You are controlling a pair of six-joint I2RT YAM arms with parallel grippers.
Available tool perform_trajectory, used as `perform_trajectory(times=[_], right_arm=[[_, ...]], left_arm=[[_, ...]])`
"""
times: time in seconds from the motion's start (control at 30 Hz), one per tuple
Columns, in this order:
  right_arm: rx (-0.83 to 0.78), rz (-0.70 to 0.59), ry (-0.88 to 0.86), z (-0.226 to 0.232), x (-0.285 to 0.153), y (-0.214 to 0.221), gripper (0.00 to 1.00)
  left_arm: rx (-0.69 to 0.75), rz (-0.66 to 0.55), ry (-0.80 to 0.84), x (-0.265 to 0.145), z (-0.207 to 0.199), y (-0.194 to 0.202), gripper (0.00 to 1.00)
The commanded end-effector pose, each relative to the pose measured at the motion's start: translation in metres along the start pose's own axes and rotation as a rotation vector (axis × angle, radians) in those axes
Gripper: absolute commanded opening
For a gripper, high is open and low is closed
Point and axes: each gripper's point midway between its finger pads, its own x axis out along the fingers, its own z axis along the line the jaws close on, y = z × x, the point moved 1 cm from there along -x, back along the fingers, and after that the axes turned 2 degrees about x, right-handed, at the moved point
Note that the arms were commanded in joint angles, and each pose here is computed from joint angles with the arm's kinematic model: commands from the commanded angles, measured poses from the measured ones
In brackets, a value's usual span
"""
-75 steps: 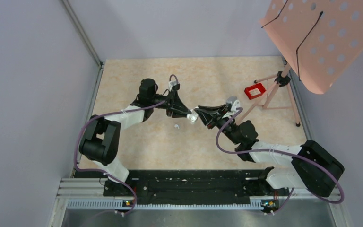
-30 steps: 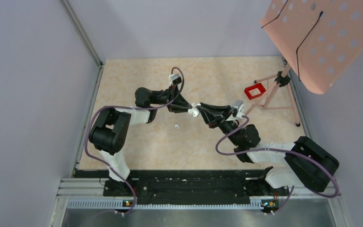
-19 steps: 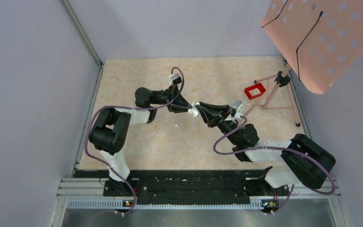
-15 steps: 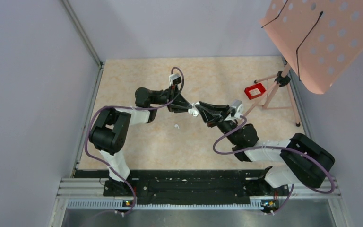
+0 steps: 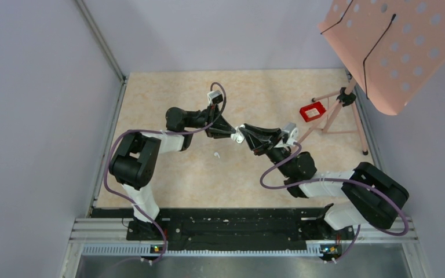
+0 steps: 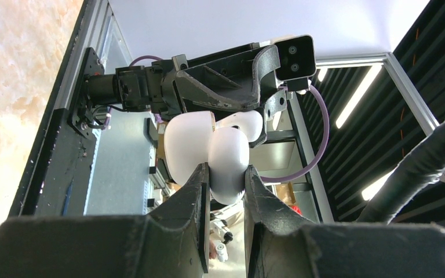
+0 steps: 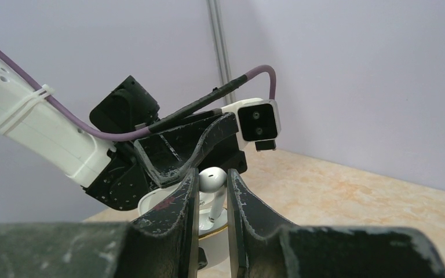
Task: Insert the wireless bluetooth earbuds into the charging case
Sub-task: Insert the right earbud into the right side groove of the charging case.
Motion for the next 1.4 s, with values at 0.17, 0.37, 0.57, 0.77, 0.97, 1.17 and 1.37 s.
perform_trajectory(times=[0.17,0.37,0.57,0.77,0.97,1.17,1.37], right_arm=[[-0.034,-0.002,-0.043,0.005,-0.005,-0.001,0.00],[-0.037,-0.006,-0.059,0.008,-0.016,-0.004,0.00],[-0.034,-0.006,-0.082,0.012,-0.018,-0.005,0.00],[-0.036,-0.005,-0.089,0.014,-0.021,-0.007,0.00],[-0.049,0.008,-0.105,0.017,-0.024,-0.008,0.00],[-0.061,0.020,-0.123,0.019,-0.025,-0.008,0.00],[-0.070,0.031,-0.139,0.022,-0.026,-0.009,0.00]], left_arm=[[-0.040,0.054,0.017,0.002,-0.025,0.013,0.00],[-0.041,0.053,0.018,0.002,-0.026,0.012,0.00],[-0.041,0.051,0.021,0.003,-0.027,0.011,0.00],[-0.044,0.050,0.021,0.003,-0.026,0.010,0.00],[-0.053,0.047,0.021,0.003,-0.024,0.007,0.00],[-0.057,0.048,0.020,0.003,-0.023,0.006,0.00],[-0.058,0.047,0.021,0.003,-0.023,0.005,0.00]])
